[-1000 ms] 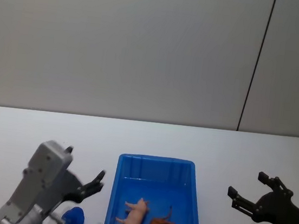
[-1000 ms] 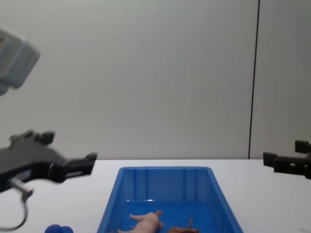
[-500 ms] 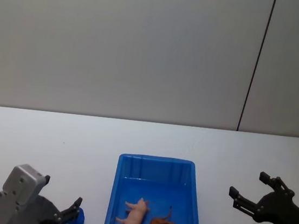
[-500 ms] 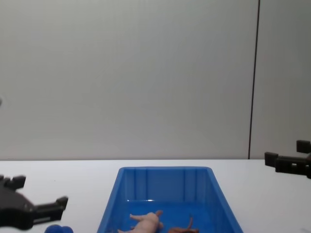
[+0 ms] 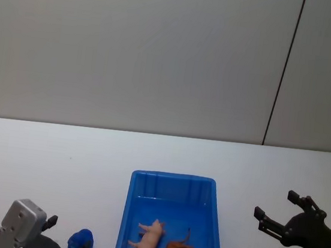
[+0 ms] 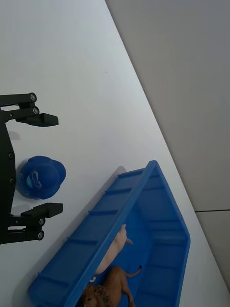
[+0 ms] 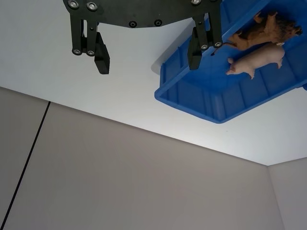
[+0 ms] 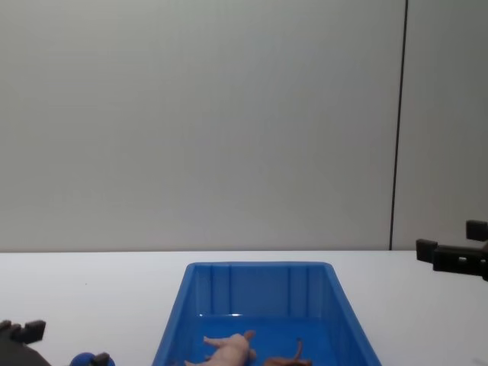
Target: Pick up the two dolls from the table and place them into the box.
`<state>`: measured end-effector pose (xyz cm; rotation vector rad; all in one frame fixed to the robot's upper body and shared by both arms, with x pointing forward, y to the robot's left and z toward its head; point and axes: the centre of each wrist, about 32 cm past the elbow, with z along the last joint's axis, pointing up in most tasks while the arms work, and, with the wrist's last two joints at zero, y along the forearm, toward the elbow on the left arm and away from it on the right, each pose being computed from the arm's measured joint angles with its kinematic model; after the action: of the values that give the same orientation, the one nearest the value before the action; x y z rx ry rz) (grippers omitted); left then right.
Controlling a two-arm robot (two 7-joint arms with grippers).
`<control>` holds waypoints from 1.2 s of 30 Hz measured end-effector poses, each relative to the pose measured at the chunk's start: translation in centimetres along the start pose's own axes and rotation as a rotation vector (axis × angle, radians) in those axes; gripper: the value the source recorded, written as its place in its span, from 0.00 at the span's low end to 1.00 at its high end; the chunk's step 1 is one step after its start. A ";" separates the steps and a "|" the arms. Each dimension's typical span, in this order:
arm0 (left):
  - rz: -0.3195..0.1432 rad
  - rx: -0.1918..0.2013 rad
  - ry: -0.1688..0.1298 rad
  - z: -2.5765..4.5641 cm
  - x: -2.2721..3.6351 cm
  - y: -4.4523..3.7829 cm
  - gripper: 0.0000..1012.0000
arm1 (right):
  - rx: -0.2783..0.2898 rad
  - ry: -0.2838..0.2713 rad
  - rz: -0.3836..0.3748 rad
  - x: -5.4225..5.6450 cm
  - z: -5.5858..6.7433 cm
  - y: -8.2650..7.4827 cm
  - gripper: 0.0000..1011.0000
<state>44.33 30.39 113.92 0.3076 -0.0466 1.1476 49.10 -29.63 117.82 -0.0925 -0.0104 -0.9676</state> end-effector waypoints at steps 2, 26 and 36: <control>-0.011 0.002 0.006 -0.27 0.03 -0.16 0.99 | 0.000 0.000 0.000 0.0 0.0 0.0 0.99; -0.058 0.021 0.047 -2.14 0.34 -2.66 0.69 | 0.000 0.000 0.000 0.0 0.0 0.0 0.99; -0.045 0.018 0.045 -2.00 0.46 -3.35 0.51 | 0.000 0.000 0.000 0.0 0.0 0.0 0.99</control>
<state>47.31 30.08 111.37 0.2975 0.0104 1.1104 49.10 -29.63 117.82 -0.0928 -0.0103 -0.9675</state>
